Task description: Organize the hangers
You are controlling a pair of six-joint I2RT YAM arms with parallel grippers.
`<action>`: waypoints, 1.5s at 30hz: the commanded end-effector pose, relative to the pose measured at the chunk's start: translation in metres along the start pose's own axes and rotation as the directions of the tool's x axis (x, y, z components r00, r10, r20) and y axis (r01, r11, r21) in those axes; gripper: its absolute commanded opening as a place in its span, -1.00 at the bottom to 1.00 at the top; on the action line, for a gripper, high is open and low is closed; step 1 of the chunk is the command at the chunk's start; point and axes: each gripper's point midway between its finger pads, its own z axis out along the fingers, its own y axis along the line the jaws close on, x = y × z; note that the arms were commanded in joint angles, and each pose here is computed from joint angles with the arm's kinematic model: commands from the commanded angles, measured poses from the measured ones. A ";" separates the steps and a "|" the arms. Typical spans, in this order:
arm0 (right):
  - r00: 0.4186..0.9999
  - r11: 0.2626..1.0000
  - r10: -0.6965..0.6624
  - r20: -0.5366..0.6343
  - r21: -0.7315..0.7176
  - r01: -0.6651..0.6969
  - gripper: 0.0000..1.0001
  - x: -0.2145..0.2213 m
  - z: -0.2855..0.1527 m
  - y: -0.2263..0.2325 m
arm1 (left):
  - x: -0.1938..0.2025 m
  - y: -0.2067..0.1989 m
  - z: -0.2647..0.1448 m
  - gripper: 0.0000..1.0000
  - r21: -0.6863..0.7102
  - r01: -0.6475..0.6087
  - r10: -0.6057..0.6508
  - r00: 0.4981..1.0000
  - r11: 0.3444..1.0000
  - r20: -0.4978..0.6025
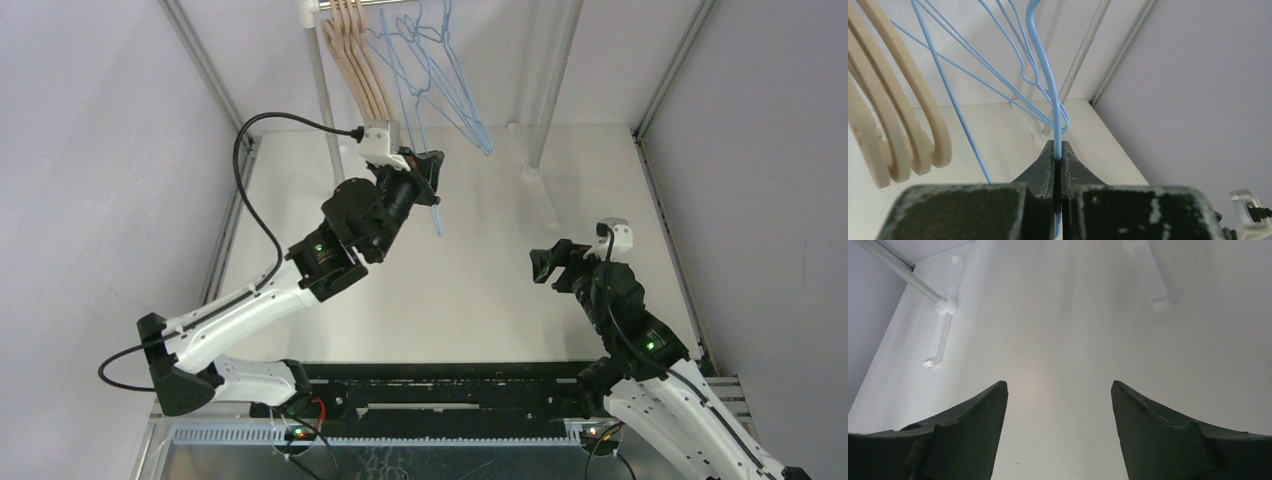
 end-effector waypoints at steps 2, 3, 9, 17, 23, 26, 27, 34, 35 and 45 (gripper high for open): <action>0.998 1.000 0.014 0.055 -0.021 -0.013 0.67 -0.013 -0.003 0.002 | -0.015 -0.016 0.014 -1.00 0.039 0.064 -0.064 0.998 0.997 0.012; 0.998 1.000 0.019 0.062 -0.025 -0.017 0.67 -0.017 -0.005 0.002 | -0.016 -0.018 0.018 -1.00 0.043 0.068 -0.068 0.998 0.997 0.005; 0.995 0.999 0.029 0.095 -0.021 -0.027 0.66 -0.029 -0.014 -0.002 | -0.041 -0.025 0.040 -1.00 0.045 0.100 -0.101 0.995 0.994 0.021; 0.994 0.999 0.038 0.105 -0.015 -0.036 0.66 -0.031 -0.020 -0.007 | -0.046 -0.017 0.072 -0.99 0.027 0.159 -0.160 0.987 0.987 0.002; 0.992 0.999 0.037 0.117 -0.009 -0.036 0.66 -0.034 -0.024 -0.010 | -0.043 -0.013 0.085 -0.99 0.021 0.194 -0.193 0.981 0.981 -0.017; 0.992 0.999 0.034 0.120 0.001 -0.034 0.67 -0.035 -0.026 -0.013 | -0.041 -0.004 0.089 -1.00 0.001 0.213 -0.213 0.977 0.977 -0.018; 0.992 0.999 0.032 0.121 0.001 -0.033 0.67 -0.035 -0.026 -0.013 | -0.040 0.000 0.091 -1.00 -0.006 0.223 -0.223 0.975 0.975 -0.017; 0.992 0.999 0.034 0.121 -0.004 -0.034 0.67 -0.036 -0.026 -0.013 | -0.053 0.018 0.105 -0.99 -0.045 0.257 -0.256 0.966 0.965 0.022; 0.992 0.999 0.035 0.123 -0.002 -0.035 0.66 -0.037 -0.026 -0.014 | -0.054 0.020 0.108 -0.99 -0.052 0.259 -0.258 0.966 0.964 0.022; 0.991 0.999 0.038 0.131 0.001 -0.039 0.67 -0.039 -0.028 -0.017 | -0.045 0.042 0.140 -0.99 -0.106 0.303 -0.304 0.953 0.947 0.009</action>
